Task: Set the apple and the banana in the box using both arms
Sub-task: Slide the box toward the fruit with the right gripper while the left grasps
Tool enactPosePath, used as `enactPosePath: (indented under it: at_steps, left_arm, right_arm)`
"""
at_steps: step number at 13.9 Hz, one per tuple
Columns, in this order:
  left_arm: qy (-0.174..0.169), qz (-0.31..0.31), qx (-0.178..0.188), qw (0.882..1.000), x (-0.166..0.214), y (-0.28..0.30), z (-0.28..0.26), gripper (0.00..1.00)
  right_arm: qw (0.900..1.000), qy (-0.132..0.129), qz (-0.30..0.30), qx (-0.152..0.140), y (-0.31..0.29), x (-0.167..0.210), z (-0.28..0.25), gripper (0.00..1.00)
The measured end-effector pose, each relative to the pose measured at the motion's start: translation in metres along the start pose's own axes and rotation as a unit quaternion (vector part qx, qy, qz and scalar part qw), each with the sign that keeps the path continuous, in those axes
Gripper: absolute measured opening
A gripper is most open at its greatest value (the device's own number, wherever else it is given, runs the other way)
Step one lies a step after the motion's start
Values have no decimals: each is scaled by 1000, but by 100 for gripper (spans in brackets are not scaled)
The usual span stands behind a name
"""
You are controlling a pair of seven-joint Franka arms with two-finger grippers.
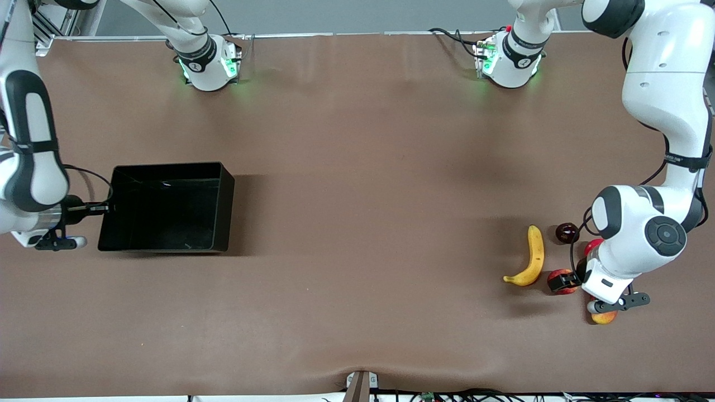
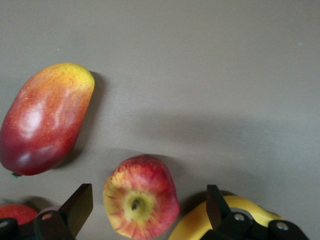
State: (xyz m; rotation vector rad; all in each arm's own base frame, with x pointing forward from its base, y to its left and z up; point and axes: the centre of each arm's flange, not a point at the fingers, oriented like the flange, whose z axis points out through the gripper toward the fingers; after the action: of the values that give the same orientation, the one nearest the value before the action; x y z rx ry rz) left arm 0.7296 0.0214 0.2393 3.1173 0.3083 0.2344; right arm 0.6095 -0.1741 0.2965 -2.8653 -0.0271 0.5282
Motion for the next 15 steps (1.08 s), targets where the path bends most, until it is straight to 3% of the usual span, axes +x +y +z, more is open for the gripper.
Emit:
enactPosePath:
  at_steps: [7, 10, 12, 15]
  left_arm:
    - [-13, -6, 9, 1000, -5, -12, 24, 100]
    - [-13, -5, 8, 1000, -5, -10, 24, 69]
    - [-12, -4, 8, 1000, -4, -9, 23, 66]
    - [-9, -4, 8, 1000, 0, -8, 16, 66]
  right_arm:
    - [999, -17, 27, 10, -172, 26, 2, 5]
    - [999, -24, 23, 18, -249, 28, 18, 5]
    - [999, -27, 21, 28, -288, 26, 27, 5]
    - [999, -4, 27, 28, -341, 27, 38, 5]
